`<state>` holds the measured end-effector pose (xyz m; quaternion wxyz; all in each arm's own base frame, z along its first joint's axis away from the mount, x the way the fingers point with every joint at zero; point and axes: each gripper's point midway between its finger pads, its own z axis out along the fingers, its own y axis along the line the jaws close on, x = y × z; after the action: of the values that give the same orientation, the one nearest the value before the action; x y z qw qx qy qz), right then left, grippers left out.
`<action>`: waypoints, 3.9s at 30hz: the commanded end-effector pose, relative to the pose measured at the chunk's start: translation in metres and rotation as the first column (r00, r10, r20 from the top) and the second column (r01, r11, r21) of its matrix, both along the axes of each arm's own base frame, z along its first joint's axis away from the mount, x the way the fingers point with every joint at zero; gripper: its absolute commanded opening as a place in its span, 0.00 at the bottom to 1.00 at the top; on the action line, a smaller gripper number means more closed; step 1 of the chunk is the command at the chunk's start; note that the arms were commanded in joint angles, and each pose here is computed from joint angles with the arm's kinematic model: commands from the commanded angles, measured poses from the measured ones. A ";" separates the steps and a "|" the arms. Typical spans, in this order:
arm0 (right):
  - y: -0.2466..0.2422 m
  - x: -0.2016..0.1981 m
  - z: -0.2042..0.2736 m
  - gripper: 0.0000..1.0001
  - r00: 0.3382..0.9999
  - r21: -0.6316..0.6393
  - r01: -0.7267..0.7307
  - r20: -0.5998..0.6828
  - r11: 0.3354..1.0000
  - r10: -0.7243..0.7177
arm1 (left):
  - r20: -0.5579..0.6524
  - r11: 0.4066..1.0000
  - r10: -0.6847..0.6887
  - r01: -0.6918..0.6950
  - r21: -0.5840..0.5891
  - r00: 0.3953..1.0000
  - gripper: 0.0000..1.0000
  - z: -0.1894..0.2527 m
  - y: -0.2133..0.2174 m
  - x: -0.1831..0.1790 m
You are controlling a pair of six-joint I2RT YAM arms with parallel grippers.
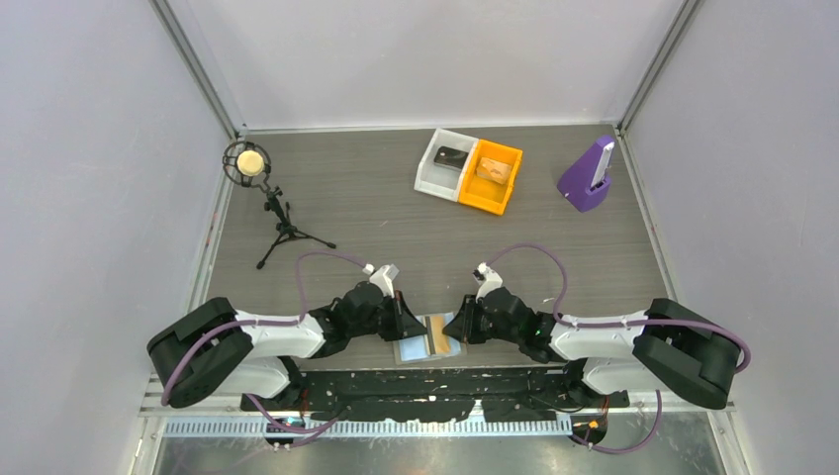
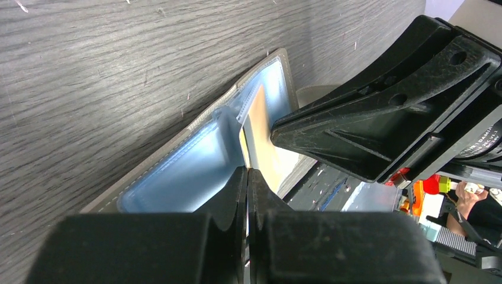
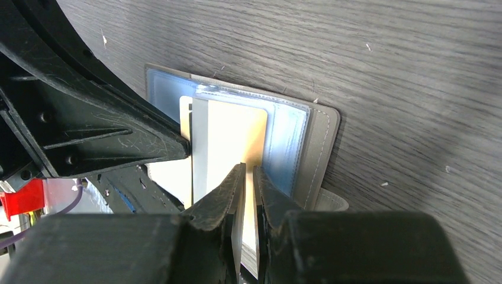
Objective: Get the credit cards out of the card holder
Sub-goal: Remove the credit card from the card holder, then place the credit card in the storage box.
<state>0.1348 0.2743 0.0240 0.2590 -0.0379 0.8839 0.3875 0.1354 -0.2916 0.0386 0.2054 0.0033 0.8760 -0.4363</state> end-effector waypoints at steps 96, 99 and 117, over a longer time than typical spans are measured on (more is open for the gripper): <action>0.077 -0.038 0.144 0.67 -0.168 -0.622 -0.055 0.777 0.781 0.607 | -0.183 0.788 0.443 -0.478 -0.388 0.878 0.00 0.136 0.080 0.004; 0.074 -0.038 0.145 0.67 -0.175 -0.626 -0.048 0.773 0.779 0.610 | -0.190 0.786 0.436 -0.475 -0.396 0.880 0.00 0.138 0.078 0.003; 0.074 -0.030 0.161 0.06 -0.121 -0.515 -0.015 0.852 0.857 0.510 | -0.147 0.829 0.301 -0.335 -0.447 0.942 0.00 0.158 0.058 -0.011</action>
<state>0.1083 0.3474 0.1550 0.6843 -0.5864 0.4283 0.0667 0.1327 -0.2212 0.1611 0.2408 -0.2522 0.7663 -0.5396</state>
